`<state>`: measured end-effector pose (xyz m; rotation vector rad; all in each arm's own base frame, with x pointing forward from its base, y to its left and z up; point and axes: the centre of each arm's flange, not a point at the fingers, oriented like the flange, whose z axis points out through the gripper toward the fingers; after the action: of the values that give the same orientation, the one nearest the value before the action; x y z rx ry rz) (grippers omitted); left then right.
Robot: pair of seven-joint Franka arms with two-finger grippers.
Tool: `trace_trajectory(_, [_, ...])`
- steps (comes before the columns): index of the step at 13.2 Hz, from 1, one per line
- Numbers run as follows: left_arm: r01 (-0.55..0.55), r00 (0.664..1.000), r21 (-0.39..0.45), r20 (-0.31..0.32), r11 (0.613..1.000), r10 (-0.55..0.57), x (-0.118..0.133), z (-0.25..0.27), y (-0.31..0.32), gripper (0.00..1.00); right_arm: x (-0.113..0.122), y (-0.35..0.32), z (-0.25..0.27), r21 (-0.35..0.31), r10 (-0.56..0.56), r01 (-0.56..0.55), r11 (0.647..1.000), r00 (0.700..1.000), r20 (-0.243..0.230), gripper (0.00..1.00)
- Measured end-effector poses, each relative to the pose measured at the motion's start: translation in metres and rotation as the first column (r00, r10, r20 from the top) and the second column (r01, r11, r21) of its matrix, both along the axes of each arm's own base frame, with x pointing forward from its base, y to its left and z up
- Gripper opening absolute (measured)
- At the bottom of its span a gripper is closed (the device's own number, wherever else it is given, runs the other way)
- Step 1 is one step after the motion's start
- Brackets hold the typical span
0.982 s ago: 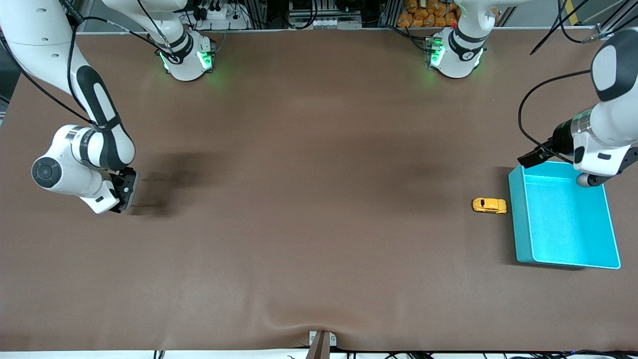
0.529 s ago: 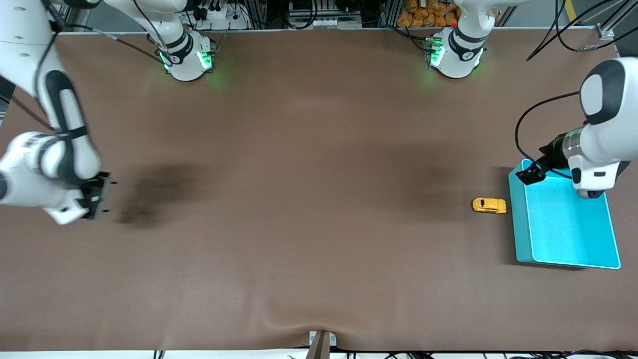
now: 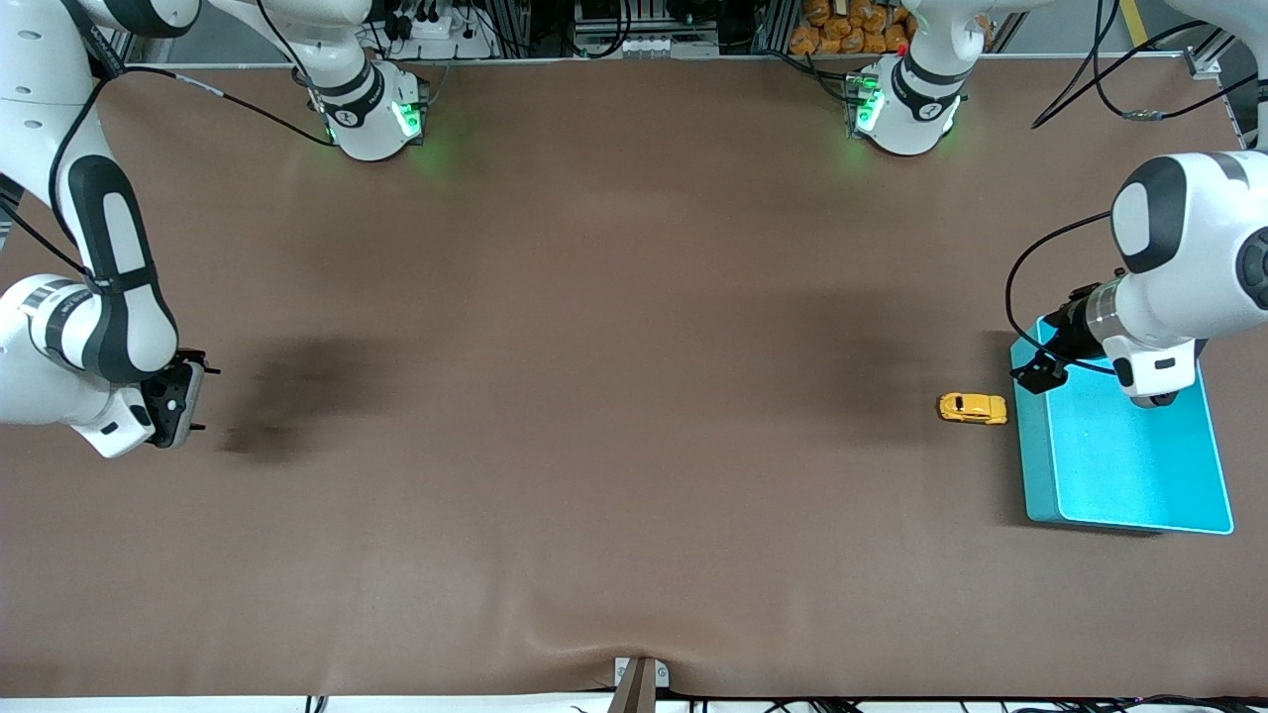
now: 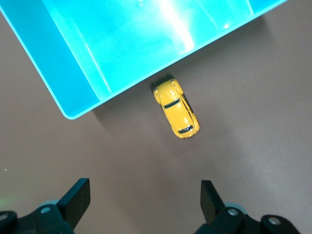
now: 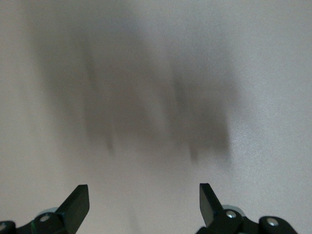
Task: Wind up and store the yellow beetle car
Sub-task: 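Lower the left gripper and grasp the car beside the bin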
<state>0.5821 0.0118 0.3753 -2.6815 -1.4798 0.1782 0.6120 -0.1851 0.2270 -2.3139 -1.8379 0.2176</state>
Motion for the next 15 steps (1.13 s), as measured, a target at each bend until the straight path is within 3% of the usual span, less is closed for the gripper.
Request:
trace_trajectory(5, [-0.176,0.984,0.031,0.017,0.984,0.176,0.011,-0.04,0.0,1.0,0.001,0.0,0.001,0.0,0.001,-0.001,1.0,1.0,0.003,1.0])
trace_trajectory(10, [-0.387,0.922,0.044,0.051,0.921,0.385,0.021,-0.083,-0.002,1.0,0.004,0.0,0.005,-0.003,0.001,-0.001,1.0,1.0,0.011,1.0])
trace_trajectory(15, [-0.419,0.907,0.036,0.068,0.907,0.416,0.025,-0.112,-0.001,1.0,0.011,-0.002,0.014,-0.01,0.004,-0.003,1.0,0.999,0.034,1.0])
